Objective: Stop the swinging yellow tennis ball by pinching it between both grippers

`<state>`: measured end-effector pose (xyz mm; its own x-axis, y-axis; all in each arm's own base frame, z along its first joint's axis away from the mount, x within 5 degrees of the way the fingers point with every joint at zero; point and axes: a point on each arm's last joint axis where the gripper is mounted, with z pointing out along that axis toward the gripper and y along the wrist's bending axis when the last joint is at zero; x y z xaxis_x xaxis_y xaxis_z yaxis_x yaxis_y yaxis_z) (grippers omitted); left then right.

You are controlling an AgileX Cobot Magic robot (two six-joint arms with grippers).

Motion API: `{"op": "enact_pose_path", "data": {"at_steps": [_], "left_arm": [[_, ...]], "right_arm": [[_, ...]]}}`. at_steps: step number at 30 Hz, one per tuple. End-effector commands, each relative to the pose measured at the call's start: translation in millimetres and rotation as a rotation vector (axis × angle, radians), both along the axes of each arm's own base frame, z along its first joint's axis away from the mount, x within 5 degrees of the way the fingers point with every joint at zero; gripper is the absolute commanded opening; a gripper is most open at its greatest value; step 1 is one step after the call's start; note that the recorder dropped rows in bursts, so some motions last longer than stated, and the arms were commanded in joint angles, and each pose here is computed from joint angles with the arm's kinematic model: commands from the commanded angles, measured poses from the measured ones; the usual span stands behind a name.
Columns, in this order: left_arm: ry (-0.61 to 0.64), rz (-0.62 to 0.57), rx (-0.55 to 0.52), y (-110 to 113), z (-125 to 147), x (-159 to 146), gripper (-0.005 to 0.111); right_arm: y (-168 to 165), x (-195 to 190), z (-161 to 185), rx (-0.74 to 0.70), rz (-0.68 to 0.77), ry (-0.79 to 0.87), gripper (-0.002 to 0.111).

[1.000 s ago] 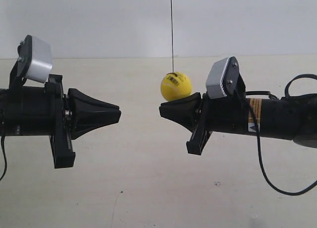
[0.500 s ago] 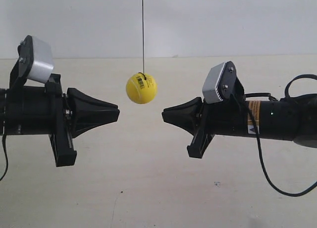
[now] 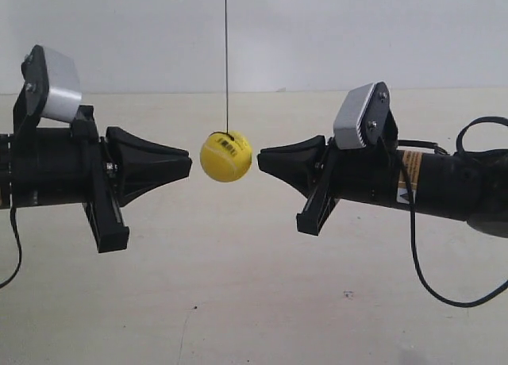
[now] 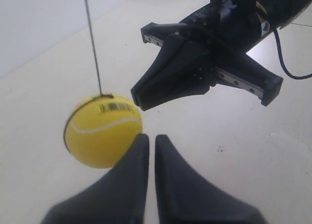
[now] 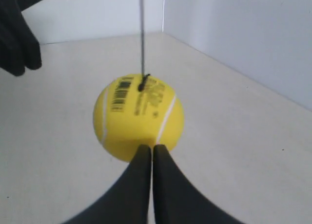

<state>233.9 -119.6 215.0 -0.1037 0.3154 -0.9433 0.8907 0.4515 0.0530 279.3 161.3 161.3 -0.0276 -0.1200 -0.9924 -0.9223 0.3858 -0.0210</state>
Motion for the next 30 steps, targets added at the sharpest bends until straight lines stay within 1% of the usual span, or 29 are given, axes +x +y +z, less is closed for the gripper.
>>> {"op": "enact_pose_path", "data": {"at_steps": [1,6,18,23,30], "left_arm": [[0.021,-0.026,-0.013,-5,-9,3,0.005],[0.026,-0.025,-0.003,-5,-19,8,0.005],[-0.003,0.006,-0.017,-4,-16,11,0.005],[-0.015,0.017,-0.022,-4,-15,12,0.005],[-0.031,0.016,-0.017,-4,-15,12,0.005]], "right_arm": [[0,1,4,0.027,-0.003,-0.022,0.000],[1,0,4,0.026,0.000,-0.022,0.000],[0,2,5,0.033,-0.016,-0.036,0.000],[-1,3,2,0.001,-0.035,-0.030,0.000],[-2,4,2,-0.009,-0.051,-0.027,0.000]]}}
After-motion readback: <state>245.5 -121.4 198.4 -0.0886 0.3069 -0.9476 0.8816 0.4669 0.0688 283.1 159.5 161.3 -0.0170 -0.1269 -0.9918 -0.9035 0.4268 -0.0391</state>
